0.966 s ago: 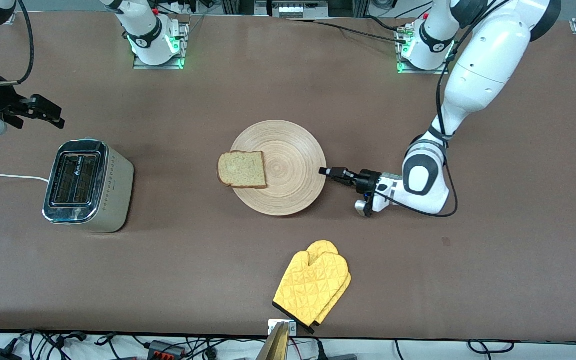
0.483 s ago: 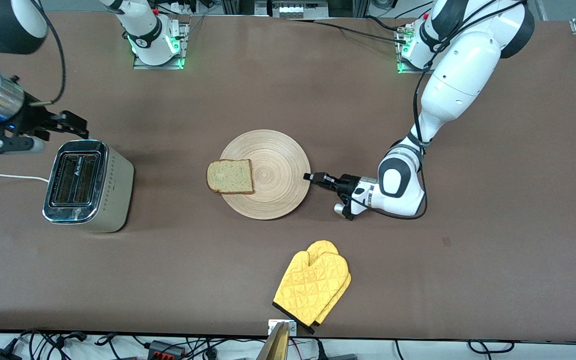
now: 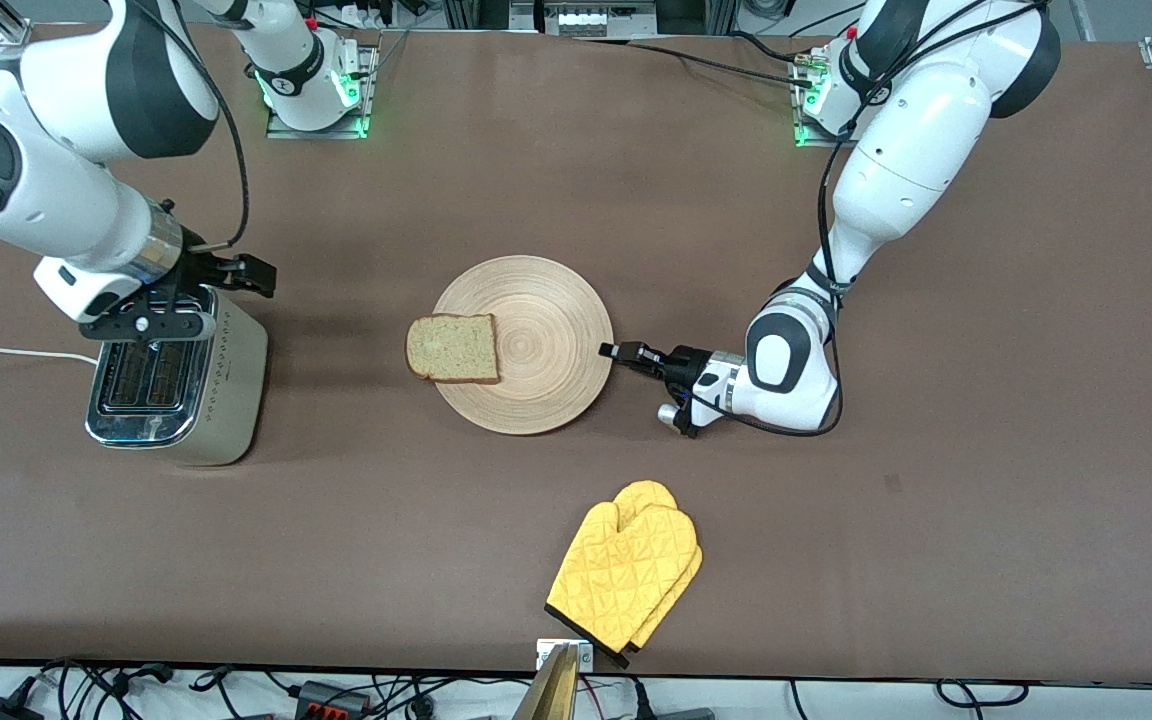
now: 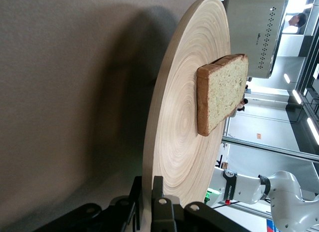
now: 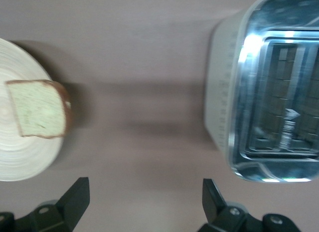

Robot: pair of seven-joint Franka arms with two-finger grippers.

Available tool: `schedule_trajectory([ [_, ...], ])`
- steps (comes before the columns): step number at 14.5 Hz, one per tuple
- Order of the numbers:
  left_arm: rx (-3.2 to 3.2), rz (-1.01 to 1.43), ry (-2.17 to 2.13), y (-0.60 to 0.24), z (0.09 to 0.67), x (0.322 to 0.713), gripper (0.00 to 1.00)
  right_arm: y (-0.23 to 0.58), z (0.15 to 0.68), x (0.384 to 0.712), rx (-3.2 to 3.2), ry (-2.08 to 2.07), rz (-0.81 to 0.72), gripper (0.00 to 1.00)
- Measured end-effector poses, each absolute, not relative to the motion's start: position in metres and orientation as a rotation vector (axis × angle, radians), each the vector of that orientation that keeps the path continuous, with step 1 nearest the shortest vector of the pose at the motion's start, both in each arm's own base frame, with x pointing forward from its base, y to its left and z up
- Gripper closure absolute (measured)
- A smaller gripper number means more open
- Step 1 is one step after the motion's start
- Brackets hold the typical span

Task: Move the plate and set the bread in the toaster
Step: 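Release the plate with the left gripper while the right gripper reaches bread, then grasp the bread slice with the right gripper while the left gripper withdraws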

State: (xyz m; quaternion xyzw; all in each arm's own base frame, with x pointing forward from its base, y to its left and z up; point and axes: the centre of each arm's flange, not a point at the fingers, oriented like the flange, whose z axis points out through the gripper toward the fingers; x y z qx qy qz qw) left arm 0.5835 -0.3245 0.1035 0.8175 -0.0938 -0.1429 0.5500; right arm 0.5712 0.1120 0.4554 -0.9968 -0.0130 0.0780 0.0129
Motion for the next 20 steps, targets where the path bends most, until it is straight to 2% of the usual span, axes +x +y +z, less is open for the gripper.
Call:
schedule_trajectory([
  [4, 1.948, -0.338, -0.25, -0.328, 0.104, 0.583, 0.83, 0.143, 0.422, 0.58, -3.078, -0.076, 0.241, 0.0],
  [6, 1.961, -0.325, -0.257, -0.321, 0.106, 0.59, 0.7, 0.159, 0.407, 0.581, -3.08, -0.104, 0.251, 0.0],
  [7, 1.974, -0.312, -0.258, -0.313, 0.107, 0.596, 0.7, 0.165, 0.399, 0.582, -3.08, -0.117, 0.258, 0.0],
  [10, 2.043, -0.256, -0.283, -0.257, 0.117, 0.63, 0.52, 0.187, 0.366, 0.582, -3.078, -0.157, 0.295, 0.0],
  [16, 2.073, -0.285, -0.377, -0.111, 0.193, 0.682, 0.44, 0.205, 0.307, 0.585, -2.956, -0.047, 0.4, 0.0],
  [20, 2.081, -0.346, -0.411, -0.018, 0.234, 0.689, 0.44, 0.224, 0.261, 0.579, -2.962, -0.072, 0.459, 0.0],
])
